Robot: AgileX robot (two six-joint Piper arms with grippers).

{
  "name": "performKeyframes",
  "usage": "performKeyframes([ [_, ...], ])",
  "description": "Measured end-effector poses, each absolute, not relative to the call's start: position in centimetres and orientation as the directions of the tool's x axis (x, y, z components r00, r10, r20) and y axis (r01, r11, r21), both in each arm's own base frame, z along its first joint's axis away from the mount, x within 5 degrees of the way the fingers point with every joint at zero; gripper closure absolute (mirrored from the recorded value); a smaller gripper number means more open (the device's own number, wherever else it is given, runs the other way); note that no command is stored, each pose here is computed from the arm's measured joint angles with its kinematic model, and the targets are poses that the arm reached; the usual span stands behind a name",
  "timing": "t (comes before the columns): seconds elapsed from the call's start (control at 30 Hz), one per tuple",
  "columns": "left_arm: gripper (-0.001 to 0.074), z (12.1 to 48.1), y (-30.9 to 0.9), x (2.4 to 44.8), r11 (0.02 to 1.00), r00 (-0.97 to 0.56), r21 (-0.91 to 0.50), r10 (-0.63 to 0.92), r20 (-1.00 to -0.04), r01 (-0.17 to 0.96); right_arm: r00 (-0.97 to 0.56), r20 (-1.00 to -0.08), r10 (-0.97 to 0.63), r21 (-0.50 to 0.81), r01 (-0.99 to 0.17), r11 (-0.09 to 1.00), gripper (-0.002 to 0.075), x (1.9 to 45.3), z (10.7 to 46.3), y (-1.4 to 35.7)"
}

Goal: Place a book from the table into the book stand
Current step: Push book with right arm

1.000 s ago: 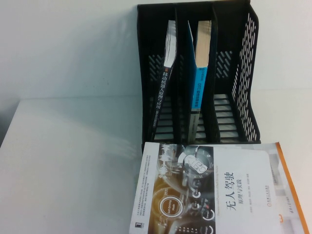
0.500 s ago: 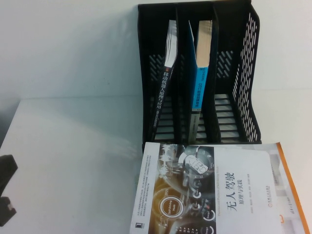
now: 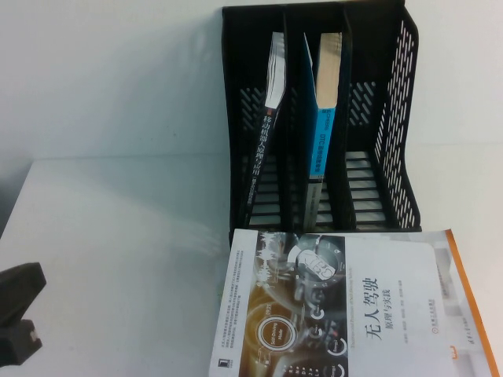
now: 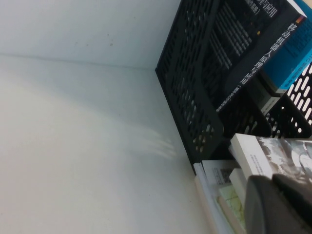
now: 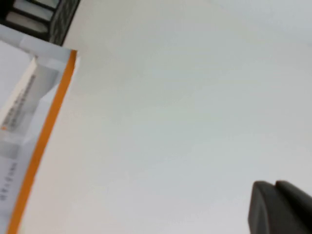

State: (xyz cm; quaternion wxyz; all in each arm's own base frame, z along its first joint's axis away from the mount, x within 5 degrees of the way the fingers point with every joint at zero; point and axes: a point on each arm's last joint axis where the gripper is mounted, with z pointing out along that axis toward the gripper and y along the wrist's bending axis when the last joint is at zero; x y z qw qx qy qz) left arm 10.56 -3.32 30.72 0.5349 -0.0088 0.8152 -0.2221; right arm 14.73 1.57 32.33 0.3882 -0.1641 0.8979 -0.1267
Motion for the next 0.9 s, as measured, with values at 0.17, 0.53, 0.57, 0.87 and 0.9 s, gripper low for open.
performKeyframes([
  [0.17,0.0739,29.8,-3.6,11.5,0.893,-0.514,-0.397,-0.244,-0.822,0.212,-0.793,-0.560,-0.241,-0.156,-0.185,0.970,0.0729,14.2,31.1,2.6],
  [0.53,0.0739,28.2,-5.5,16.3,0.792,-0.784,-0.545,-0.143,-0.605,0.276,-0.851,-0.514,-0.110,0.188,-0.237,0.953,0.0729,15.0,27.9,5.9],
  [0.57,0.0739,28.2,-5.5,16.8,0.771,-0.797,-0.573,-0.149,-0.585,0.277,-0.849,-0.518,-0.105,0.193,-0.236,0.952,0.0729,15.0,27.6,6.0],
  [0.87,0.0739,26.1,-2.5,20.7,0.575,-0.875,-0.811,-0.331,-0.355,0.111,-0.854,-0.512,-0.096,0.193,-0.224,0.955,0.0729,15.1,26.6,6.0],
  [0.9,0.0739,25.9,-2.4,20.9,0.565,-0.878,-0.819,-0.336,-0.341,0.101,-0.853,-0.516,-0.082,0.200,-0.213,0.956,0.0729,15.2,26.7,6.0],
])
